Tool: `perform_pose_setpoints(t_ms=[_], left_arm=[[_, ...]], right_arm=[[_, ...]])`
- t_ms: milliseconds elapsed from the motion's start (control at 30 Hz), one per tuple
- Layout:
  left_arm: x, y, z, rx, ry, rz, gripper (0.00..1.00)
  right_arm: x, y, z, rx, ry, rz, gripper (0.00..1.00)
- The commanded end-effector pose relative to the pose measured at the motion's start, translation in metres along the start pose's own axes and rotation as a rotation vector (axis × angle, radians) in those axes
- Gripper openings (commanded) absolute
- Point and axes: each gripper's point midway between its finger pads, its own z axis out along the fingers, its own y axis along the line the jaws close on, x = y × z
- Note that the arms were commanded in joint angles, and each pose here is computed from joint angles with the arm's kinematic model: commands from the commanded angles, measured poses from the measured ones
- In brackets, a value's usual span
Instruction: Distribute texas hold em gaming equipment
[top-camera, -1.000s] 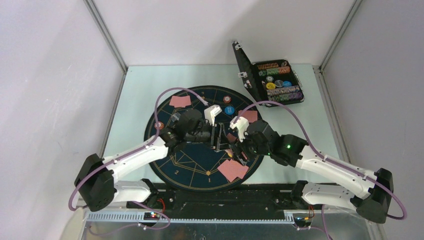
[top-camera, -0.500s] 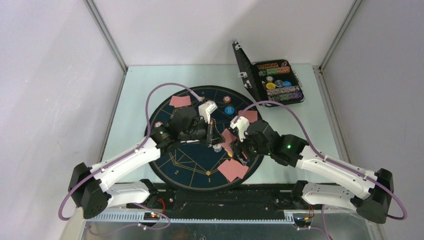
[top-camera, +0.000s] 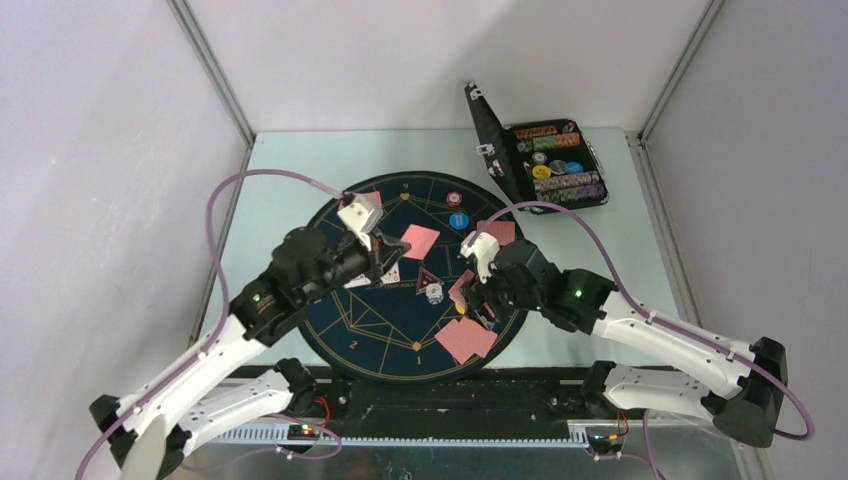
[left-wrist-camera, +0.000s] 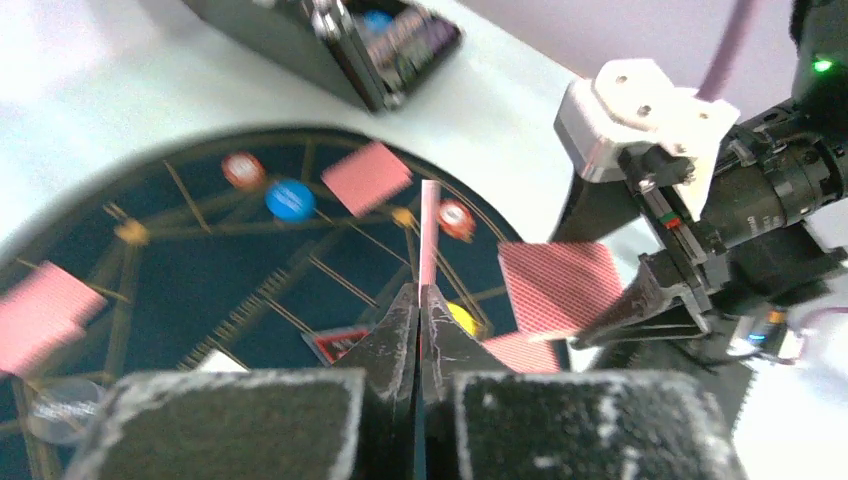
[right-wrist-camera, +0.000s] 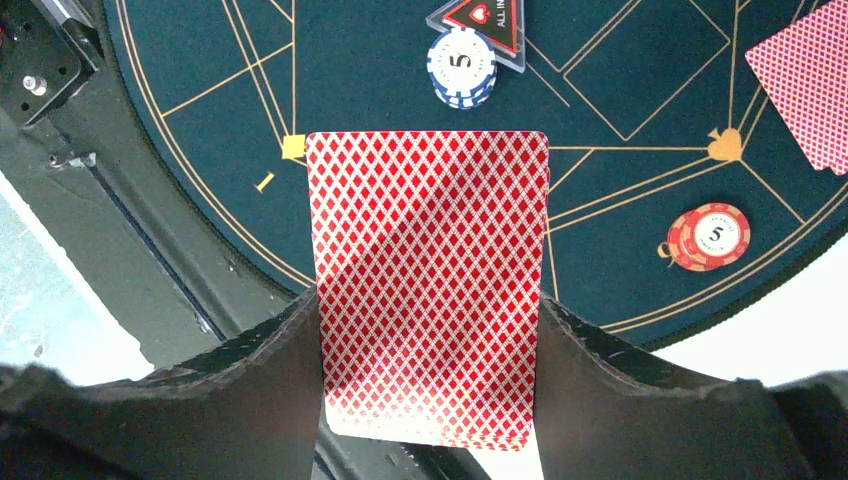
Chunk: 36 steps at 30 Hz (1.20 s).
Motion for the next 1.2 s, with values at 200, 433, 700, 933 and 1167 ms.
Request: perform_pose_setpoints(t_ms=[200,433,700,933,1167], left_arm=[[-0.036,0.04,-0.006,-0.064,-0.093,1.149,0.0],[0.015,0.079,0.034,-0.046,0.187,1.346,0.0],[0.07,0.112,0.07,-0.04,0.221,1.434,0.0],[0.119,0.126,0.094,0.034,0.321,1.398,0.0],[0.168,0.146,0.108,0.067,0.477,1.362,0.0]], right_arm=[[-0.026,-0.009,-0.006,0.064,-0.108,0.008,0.0],[-0.045,-0.04,-0.004,0.164,-0.15,0.137,0.0],[-0.053,-0.075,-0.004,0.306,-0.089,0.189,0.0],[-0.05,-0.092,0.006,0.331,-0.039,0.247,0.0],[-0.05,-0.098,0.014,0.339,0.001,0.256,0.0]])
